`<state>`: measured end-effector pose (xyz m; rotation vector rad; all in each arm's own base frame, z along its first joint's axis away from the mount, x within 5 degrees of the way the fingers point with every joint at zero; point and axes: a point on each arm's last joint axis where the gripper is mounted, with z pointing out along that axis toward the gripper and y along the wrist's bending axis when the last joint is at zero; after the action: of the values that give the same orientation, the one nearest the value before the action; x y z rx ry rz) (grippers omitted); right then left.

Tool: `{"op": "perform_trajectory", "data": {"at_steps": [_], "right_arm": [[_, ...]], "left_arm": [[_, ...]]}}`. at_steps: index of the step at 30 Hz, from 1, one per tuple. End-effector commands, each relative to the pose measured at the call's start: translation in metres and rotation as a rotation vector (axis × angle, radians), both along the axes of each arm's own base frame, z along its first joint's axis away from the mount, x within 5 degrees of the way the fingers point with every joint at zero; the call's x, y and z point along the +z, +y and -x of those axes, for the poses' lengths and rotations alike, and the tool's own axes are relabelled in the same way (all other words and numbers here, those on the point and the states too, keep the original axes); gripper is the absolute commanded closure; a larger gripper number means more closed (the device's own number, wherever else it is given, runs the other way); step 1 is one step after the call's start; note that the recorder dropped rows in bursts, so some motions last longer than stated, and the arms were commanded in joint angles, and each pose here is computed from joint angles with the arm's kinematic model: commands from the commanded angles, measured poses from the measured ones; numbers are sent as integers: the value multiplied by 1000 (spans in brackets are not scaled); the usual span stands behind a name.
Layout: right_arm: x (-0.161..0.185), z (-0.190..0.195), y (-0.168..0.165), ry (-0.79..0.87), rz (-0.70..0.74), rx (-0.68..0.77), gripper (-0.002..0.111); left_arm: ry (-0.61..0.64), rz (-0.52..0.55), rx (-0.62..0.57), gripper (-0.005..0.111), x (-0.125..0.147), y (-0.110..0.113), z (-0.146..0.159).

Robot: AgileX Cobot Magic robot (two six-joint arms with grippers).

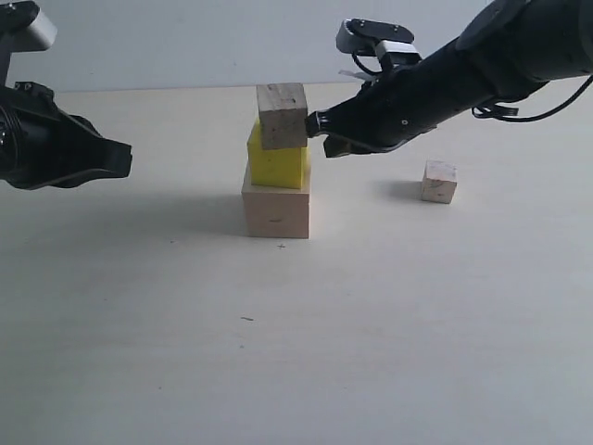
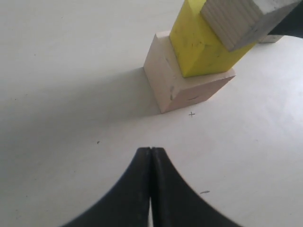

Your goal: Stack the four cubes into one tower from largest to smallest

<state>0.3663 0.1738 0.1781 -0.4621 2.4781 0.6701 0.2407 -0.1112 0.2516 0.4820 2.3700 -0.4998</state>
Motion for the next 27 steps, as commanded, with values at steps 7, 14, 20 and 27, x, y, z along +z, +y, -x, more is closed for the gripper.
{"op": "perform_trajectory", "data": {"at_steps": [7,14,20,27], "right_arm": [[-5,-8,2,10,-23,-5,108],[-12,-10,6,22,-73,6,108],[-12,-10,6,11,-69,8,108],[-10,-11,8,0,-91,9,108]], "left_arm": [[-29,-5,5,107,2,1,-3],[-29,-5,5,107,2,1,-3],[-29,-5,5,107,2,1,-3],[-29,-5,5,107,2,1,-3]]}}
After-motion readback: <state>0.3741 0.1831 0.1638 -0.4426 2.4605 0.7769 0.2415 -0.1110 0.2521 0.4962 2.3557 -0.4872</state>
